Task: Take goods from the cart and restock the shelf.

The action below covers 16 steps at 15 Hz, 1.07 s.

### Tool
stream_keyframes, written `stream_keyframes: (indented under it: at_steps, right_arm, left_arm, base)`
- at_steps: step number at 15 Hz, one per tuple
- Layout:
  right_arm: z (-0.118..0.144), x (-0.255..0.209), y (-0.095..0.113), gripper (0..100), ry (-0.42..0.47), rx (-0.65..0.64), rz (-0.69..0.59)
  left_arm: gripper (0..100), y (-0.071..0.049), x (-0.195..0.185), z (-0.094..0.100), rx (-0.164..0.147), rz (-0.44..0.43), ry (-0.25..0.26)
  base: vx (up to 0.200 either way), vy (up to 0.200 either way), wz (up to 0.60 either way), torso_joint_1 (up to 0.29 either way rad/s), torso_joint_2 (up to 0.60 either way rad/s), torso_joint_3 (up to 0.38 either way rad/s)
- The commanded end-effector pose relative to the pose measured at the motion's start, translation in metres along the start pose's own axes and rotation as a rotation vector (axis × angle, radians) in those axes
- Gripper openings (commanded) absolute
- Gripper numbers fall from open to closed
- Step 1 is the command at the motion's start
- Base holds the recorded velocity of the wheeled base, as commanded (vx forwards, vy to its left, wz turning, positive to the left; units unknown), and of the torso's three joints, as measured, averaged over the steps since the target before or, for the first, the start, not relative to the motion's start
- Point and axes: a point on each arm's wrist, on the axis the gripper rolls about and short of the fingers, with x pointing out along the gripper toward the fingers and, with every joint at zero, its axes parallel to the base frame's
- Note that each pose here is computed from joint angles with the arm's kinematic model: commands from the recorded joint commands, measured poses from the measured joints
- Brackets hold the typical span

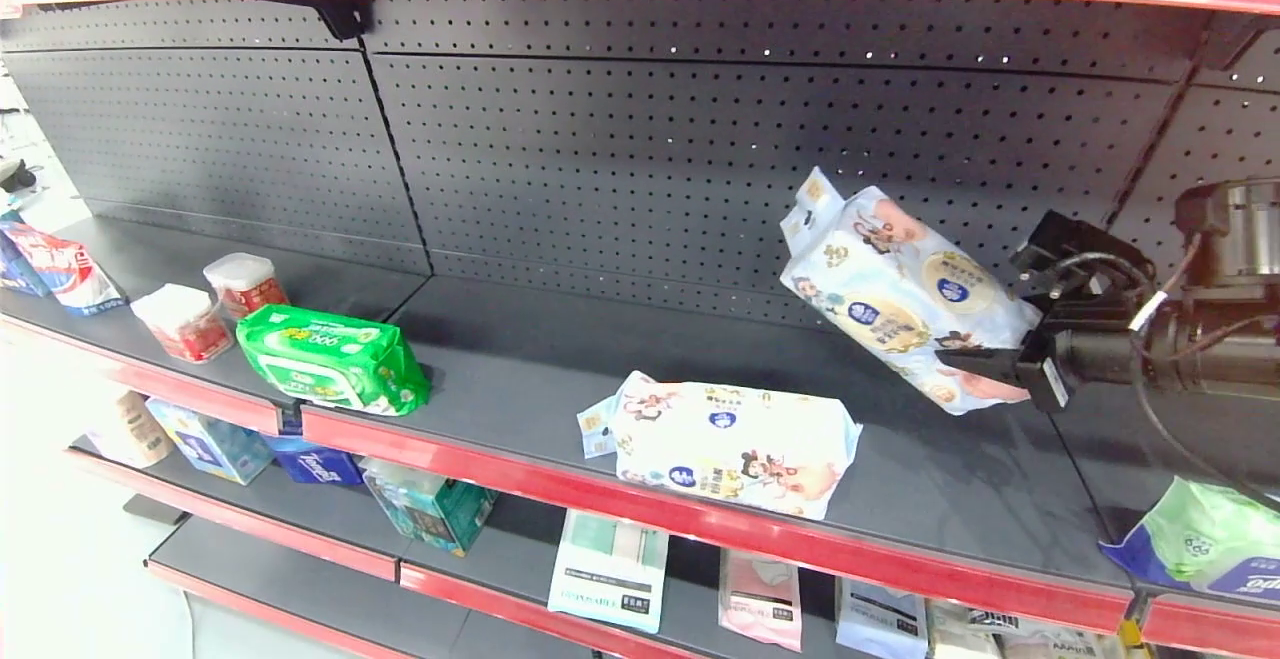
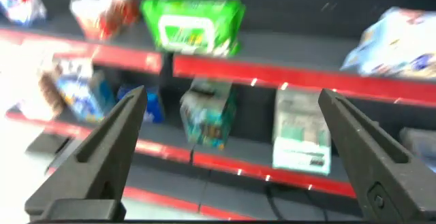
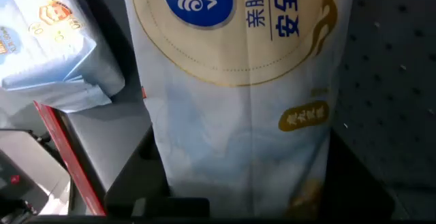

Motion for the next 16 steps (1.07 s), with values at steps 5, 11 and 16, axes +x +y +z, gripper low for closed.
stream_keyframes:
  at_steps: [5, 11, 16]
  right_arm:
    - [-0.014, 0.063, -0.018, 0, 0.003, -0.061, 0.116]
    - [-0.011, 0.082, -0.016, 0, -0.018, -0.07, 0.159]
    - [-0.005, 0.083, -0.013, 0, -0.029, -0.074, 0.164]
  left_arm:
    - [100, -0.001, 0.005, -0.012, -0.077, 0.064, 0.039]
    - [100, -0.001, 0.006, 0.012, -0.091, 0.137, -0.021]
    - [100, -0.003, 0.01, -0.019, -0.096, 0.305, 0.016]
  base:
    - [0.0, 0.0, 0.0, 0.0, 0.0, 0.0]
    - [0.0, 0.0, 0.0, 0.0, 0.0, 0.0]
    - [0.0, 0.0, 0.0, 0.0, 0.0, 0.0]
